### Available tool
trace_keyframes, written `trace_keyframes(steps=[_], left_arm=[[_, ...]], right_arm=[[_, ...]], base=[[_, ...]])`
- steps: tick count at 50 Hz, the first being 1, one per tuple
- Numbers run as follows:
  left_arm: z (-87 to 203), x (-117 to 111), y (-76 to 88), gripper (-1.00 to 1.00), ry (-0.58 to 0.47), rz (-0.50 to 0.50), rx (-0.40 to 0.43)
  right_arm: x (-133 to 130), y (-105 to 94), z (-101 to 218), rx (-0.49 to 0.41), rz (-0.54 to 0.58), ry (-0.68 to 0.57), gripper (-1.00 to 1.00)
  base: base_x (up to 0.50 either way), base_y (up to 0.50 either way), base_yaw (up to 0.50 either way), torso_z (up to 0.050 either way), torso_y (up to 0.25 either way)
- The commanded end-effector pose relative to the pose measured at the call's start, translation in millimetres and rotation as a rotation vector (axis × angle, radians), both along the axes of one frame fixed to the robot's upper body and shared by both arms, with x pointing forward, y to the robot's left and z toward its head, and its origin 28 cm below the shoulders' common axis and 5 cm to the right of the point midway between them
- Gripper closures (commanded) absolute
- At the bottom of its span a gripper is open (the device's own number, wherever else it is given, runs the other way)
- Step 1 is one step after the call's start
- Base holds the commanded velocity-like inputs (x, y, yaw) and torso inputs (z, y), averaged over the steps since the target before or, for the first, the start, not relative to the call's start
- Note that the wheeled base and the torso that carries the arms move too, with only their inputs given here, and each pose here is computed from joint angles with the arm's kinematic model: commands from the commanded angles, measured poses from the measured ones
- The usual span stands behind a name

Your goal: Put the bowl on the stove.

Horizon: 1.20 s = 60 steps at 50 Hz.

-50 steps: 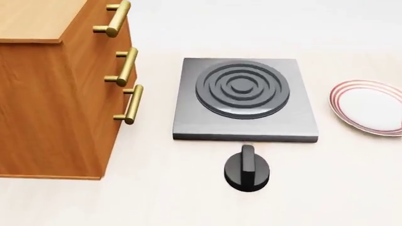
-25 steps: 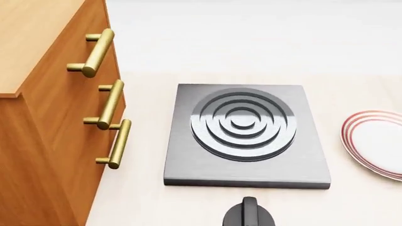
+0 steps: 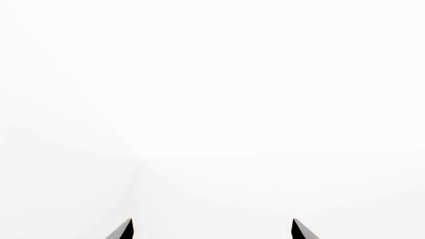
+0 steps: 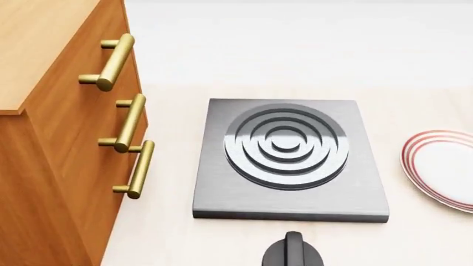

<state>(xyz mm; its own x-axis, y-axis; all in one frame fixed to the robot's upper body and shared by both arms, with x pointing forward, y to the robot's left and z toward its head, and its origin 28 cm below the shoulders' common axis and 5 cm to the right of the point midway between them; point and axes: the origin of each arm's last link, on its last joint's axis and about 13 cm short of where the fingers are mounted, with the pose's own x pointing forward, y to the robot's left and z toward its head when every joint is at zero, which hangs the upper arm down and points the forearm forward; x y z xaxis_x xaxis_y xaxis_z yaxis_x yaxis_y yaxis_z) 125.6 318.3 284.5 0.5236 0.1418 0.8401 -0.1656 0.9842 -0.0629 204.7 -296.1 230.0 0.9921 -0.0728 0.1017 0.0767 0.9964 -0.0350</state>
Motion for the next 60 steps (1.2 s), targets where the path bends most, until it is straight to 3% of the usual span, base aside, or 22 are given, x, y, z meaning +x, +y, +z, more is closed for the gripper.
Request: trace_keyframes(steps=[1, 13, 25, 40, 60], left_arm=[[-3, 0, 2.2, -1.00, -0.008, 0.012, -0.003], [-3, 0, 2.3, -1.00, -0.008, 0.012, -0.001], [-3, 0, 2.8, -1.00, -0.008, 0.014, -0.003], [-5, 0, 3.6, -1.00, -0.006, 0.018, -0.006], [-7, 1, 2.6, -1.00, -0.003, 0.013, -0.007]], right_arm=[[-12, -28.6, 20, -0.088, -0.014, 0.138, -1.00], [-20, -49.0, 19, -0.109, -0.076, 0.379, -1.00], [-33, -54.9, -6, -0.047, -0.068, 0.549, -1.00], [-48, -57.6, -35, -0.013, -0.079, 0.668, -1.00], [-46, -51.6, -70, 0.017, -0.089, 0.719, -1.00]], base=[[0.00, 0.00, 0.00, 0.000, 0.000], [0.00, 0.00, 0.00, 0.000, 0.000], [0.00, 0.00, 0.00, 0.000, 0.000], [0.00, 0.00, 0.00, 0.000, 0.000], [0.00, 0.00, 0.00, 0.000, 0.000]])
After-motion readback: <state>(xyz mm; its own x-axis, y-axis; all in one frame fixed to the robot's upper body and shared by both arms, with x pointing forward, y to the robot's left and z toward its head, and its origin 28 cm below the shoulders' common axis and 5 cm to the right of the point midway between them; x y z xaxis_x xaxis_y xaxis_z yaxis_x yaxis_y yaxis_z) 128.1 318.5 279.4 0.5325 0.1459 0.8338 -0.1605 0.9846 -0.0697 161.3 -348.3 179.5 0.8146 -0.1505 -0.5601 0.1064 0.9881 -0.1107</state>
